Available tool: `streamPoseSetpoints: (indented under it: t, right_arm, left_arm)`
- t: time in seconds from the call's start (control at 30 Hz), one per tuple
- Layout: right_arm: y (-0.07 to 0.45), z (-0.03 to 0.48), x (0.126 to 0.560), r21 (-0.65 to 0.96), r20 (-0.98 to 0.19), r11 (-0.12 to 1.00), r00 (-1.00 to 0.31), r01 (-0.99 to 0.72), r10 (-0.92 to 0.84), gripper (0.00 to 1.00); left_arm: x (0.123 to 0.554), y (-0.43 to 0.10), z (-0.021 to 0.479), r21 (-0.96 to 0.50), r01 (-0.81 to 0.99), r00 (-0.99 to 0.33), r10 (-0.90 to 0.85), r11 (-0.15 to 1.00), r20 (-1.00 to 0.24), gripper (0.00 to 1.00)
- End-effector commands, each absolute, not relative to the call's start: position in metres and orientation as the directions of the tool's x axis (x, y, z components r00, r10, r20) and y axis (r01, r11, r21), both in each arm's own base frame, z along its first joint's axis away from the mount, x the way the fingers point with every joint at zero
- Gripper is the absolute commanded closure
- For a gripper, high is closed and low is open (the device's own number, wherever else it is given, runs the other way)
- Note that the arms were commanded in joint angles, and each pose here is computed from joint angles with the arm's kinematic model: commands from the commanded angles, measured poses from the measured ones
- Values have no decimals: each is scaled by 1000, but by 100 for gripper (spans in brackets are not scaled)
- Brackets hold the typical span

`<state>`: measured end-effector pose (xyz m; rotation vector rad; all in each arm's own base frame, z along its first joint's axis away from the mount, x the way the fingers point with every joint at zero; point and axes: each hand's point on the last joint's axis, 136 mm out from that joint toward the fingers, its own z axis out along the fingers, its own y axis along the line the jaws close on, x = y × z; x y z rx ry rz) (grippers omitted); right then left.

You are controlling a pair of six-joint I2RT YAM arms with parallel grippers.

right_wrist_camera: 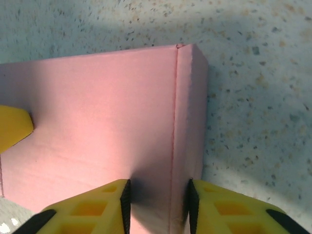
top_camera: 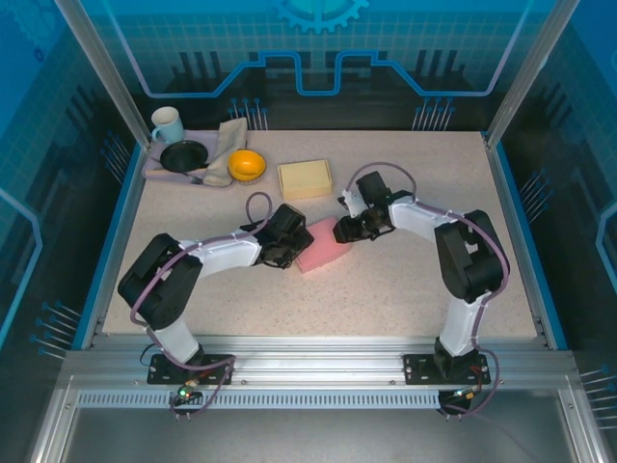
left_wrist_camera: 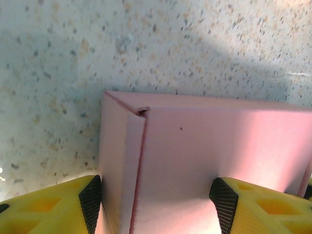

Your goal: Fold the paper box

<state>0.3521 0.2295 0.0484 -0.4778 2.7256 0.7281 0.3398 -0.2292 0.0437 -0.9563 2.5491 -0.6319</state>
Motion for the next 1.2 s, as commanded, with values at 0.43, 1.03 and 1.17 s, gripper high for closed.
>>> streamPoseSetpoints:
  t: [0.43,1.03,1.17]
  right_arm:
    - [273,60,377,526,-376,820,-926,-227,-15,65]
    - [258,64,397,477,-375,858,-927,-192,1,45]
    - [246,80,392,465,-401,866,-916,-183,22,43]
  left_arm:
    - [422,-204,62,-506,-357,-781,-548,785,-300,34]
    - [425,-179,44,-444,-421,-774,-568,791,-279,22]
    - [429,-168,73,-445,-389,-759,-555,806,-341,19]
